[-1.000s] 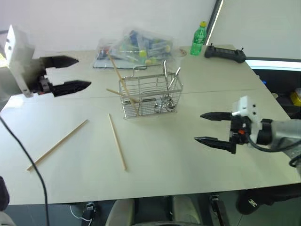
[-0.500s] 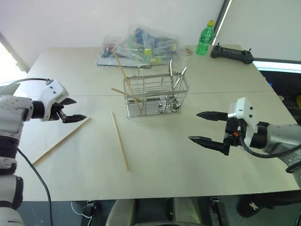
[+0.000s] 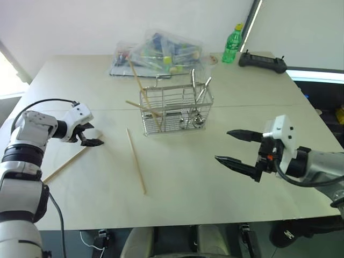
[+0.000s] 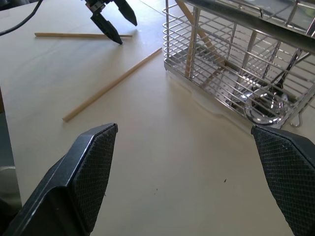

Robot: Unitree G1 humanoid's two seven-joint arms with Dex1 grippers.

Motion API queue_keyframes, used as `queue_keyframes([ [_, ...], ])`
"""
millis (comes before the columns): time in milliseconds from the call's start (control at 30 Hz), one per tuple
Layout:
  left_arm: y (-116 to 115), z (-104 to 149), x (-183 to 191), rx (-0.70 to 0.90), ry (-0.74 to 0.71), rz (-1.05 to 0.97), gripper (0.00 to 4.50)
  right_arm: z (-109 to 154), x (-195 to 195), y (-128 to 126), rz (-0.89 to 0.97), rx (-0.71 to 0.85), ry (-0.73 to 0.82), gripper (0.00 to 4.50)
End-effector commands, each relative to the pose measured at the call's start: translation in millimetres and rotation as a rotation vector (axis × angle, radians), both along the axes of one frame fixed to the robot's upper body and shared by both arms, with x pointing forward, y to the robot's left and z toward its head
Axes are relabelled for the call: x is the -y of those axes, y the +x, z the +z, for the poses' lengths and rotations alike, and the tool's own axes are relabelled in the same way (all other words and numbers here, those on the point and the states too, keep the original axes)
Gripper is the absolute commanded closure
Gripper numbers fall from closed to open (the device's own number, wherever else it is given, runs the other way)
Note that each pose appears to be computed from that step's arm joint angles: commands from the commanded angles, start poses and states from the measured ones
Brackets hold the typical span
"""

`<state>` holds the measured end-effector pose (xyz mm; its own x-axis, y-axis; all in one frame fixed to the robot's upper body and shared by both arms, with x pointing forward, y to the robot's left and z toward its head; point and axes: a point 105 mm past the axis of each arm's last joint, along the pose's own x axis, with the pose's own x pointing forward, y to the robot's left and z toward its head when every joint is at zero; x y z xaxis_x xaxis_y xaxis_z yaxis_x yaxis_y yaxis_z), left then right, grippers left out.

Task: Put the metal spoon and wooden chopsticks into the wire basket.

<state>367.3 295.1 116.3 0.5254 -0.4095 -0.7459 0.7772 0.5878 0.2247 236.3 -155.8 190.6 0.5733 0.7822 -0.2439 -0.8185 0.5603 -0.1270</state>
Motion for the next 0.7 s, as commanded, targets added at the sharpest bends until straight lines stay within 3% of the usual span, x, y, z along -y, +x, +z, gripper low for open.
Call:
queue_keyframes([
  [33, -7.9, 2.1, -13.2, -0.054, 0.055, 0.0, 0.0, 9.9, -2.5, -1.1, -0.004, 0.058, 0.018, 0.05],
  [300, -17.0, -2.2, -12.3, -0.145, 0.068, -0.037, 0.0, 9.9, -2.6, 3.1, -0.023, 0.071, 0.033, 0.05],
  [400, -16.8, -1.9, -11.5, -0.145, 0.062, -0.038, 0.8, 9.9, -2.4, 3.5, -0.026, 0.073, 0.034, 0.0],
  [633, -13.5, -3.2, -7.4, -0.137, 0.046, -0.028, 4.46, 10.2, -2.8, 3.4, -0.027, 0.073, 0.039, 0.0],
  [700, -10.6, -3.3, -6.9, -0.116, 0.049, -0.02, 4.46, 10.9, -2.3, 3.9, -0.028, 0.074, 0.039, 0.0],
])
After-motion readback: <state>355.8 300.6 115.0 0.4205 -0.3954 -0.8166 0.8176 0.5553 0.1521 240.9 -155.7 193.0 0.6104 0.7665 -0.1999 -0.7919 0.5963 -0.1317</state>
